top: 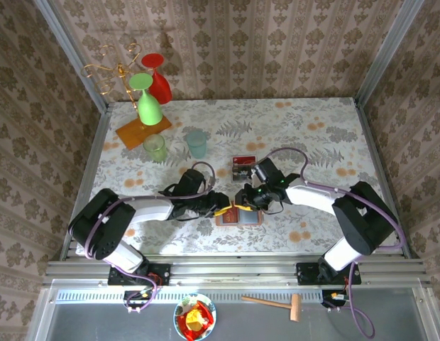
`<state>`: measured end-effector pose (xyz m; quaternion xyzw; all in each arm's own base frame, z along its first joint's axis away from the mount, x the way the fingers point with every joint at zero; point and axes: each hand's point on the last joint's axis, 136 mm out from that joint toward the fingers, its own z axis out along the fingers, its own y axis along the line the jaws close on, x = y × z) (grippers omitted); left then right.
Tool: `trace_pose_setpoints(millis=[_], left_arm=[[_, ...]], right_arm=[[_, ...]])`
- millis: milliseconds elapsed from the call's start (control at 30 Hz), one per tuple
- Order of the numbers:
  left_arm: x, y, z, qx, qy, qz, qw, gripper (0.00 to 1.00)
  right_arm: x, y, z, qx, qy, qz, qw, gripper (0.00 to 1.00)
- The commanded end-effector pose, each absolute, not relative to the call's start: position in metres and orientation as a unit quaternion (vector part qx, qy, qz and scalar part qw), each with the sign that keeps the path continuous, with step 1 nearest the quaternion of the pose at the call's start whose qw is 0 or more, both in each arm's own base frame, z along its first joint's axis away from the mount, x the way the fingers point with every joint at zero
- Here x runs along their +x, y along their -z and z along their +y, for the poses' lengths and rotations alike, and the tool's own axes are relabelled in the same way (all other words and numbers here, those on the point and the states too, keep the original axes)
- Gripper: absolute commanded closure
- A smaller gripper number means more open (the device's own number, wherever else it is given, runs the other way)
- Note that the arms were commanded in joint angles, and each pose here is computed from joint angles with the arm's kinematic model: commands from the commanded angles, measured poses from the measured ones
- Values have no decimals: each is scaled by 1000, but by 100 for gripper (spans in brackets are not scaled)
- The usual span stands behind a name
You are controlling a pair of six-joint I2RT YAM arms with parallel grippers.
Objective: Take the credit cards out of the card holder
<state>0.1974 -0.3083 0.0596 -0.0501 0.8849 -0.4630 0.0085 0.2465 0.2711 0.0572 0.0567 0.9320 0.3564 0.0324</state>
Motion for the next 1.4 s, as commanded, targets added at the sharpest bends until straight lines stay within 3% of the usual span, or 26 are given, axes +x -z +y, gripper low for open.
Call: trace_pose_setpoints(millis=[0, 333, 1367], left_arm=[[196, -55, -298, -47, 448, 893, 17, 66], [190, -38, -290, -51, 425, 904, 2, 77], [184, -22, -283, -61, 412, 909, -8, 76]], right_arm=[[250, -57, 280, 57, -361, 930, 30, 74], [244, -40, 284, 58, -350, 935, 13, 77], [238, -21, 271, 50, -300, 953, 9, 78]])
